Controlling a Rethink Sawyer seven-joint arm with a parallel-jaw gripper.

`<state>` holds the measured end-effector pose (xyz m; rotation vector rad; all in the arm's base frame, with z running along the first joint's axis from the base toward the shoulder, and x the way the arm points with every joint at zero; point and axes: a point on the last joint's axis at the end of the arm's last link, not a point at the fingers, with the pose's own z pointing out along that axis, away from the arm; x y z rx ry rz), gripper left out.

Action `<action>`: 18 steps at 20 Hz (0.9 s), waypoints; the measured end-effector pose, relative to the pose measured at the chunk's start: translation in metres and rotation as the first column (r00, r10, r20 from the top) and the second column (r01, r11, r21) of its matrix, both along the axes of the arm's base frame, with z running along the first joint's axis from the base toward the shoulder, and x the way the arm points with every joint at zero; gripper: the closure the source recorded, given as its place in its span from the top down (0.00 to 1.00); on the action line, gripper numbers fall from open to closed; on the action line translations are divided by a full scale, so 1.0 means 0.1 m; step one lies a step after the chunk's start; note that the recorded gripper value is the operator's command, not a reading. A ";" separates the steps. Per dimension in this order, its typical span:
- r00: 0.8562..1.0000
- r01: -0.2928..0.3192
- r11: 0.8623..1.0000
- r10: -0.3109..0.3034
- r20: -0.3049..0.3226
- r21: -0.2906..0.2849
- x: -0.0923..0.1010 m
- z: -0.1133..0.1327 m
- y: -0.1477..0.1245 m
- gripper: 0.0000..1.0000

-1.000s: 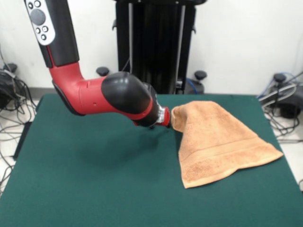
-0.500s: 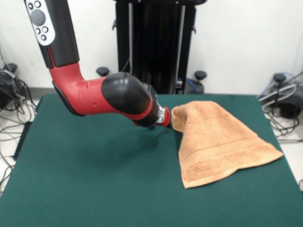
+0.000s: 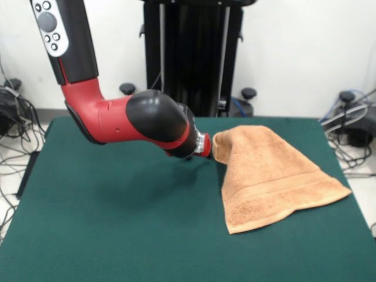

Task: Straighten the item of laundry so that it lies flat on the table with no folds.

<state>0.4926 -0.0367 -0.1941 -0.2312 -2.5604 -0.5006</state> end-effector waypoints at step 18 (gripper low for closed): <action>0.999 0.036 0.999 -0.036 0.004 0.028 -0.02 0.00 -0.06 1.00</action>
